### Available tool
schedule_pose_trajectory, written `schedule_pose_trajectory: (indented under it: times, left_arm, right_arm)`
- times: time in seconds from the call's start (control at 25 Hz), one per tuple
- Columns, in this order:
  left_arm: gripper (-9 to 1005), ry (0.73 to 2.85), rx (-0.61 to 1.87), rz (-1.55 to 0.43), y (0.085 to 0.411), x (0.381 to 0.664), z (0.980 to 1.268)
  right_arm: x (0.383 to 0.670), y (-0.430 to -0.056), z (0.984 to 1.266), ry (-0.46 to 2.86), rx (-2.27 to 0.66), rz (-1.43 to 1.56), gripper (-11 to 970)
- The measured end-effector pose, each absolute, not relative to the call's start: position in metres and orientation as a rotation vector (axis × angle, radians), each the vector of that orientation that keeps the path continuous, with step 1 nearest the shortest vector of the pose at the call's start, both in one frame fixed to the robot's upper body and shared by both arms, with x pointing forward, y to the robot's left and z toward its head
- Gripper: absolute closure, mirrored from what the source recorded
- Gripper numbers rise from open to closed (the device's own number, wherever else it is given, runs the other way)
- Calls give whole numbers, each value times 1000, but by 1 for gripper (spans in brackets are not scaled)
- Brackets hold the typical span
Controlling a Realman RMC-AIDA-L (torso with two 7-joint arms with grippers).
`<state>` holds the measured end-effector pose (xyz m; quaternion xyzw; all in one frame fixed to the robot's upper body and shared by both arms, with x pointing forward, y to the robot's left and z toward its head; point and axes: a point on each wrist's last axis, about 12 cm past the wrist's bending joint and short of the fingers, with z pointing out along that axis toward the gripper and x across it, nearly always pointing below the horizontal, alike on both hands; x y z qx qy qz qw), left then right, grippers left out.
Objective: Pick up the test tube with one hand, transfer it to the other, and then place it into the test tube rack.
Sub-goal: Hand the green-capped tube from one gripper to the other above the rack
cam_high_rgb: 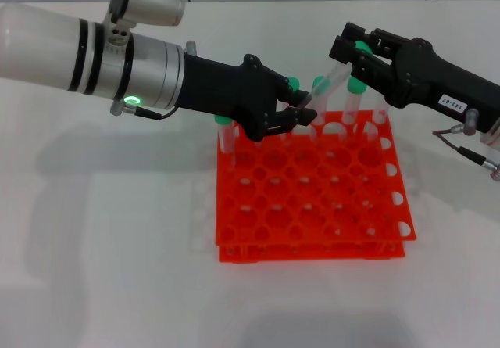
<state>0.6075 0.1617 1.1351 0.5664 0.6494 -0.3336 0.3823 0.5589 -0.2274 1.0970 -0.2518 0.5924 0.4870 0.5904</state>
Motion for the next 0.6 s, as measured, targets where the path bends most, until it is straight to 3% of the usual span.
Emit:
schedule_pose_trajectory:
  times: [0.16, 0.6]
  left_arm:
    - [671, 1656, 1442, -848, 160, 608, 1135]
    - [661, 1654, 1427, -840, 160, 610, 1136]
  right_arm:
    - [559, -227, 1097, 1380, -588, 1131, 598]
    - [559, -228, 1097, 1377, -584, 1134, 702]
